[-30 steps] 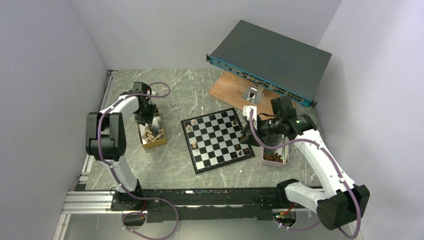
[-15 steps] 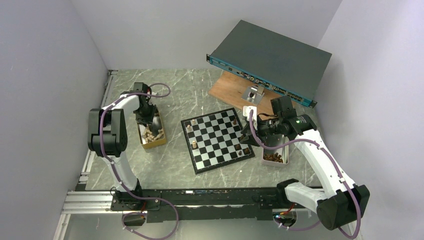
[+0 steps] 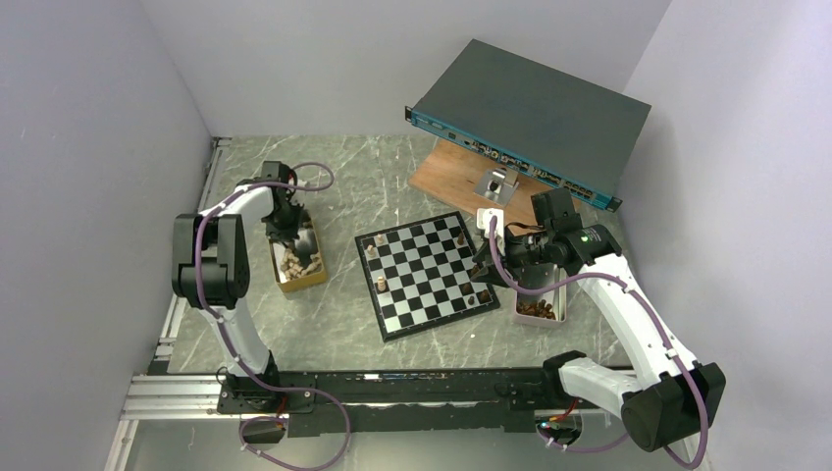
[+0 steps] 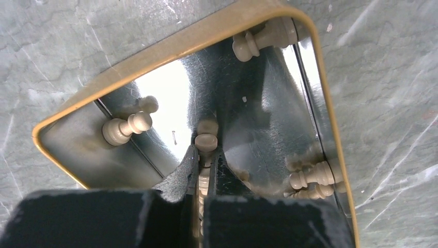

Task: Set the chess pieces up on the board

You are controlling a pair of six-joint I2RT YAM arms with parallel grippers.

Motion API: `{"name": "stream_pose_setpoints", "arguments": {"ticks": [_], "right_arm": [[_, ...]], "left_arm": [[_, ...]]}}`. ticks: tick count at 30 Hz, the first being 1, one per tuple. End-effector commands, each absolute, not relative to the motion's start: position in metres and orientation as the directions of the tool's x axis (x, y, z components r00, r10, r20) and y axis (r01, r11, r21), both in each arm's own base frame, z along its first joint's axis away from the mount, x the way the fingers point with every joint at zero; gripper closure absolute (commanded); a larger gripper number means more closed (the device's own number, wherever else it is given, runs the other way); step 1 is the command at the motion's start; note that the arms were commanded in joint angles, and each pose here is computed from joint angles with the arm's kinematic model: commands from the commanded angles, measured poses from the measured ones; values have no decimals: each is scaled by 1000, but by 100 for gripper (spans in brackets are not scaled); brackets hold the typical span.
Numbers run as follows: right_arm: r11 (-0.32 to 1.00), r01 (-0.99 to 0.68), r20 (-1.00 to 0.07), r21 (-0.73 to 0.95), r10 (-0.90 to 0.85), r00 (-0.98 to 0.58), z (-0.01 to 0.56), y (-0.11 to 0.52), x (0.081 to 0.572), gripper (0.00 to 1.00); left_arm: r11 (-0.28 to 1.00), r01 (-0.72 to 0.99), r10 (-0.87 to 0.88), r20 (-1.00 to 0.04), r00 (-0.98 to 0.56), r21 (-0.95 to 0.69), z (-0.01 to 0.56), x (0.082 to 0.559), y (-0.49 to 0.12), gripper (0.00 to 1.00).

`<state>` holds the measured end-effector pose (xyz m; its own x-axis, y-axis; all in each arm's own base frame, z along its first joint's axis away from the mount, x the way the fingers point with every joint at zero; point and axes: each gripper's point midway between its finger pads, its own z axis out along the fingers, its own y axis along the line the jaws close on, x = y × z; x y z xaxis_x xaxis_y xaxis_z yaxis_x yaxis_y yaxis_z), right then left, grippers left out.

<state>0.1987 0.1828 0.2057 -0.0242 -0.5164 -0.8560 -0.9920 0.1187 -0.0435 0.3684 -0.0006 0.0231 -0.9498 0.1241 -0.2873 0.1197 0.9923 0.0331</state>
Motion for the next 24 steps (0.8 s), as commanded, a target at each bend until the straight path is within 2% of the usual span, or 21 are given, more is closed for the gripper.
{"name": "stream_pose_setpoints", "arguments": {"ticks": [1,9,16,24], "right_arm": [[92,-993,-867,-74,-498,19,211,186,197,53],[93,-993,-867,-70,-498,15,210,186,198,53],[90,-994,-868,-65,-496,12,210,187,197,53],[83,-994,-870,-65,-494,16,210,187,196,53]], "left_arm": [[993,110,116,-422,-899,40,57,382,-3,100],[997,45,69,-542,-837,57,87,382,2,100],[1000,-25,-31,-614,-789,-18,96,382,-5,100],[994,-7,-66,-541,-839,-111,72,378,-22,100]]}}
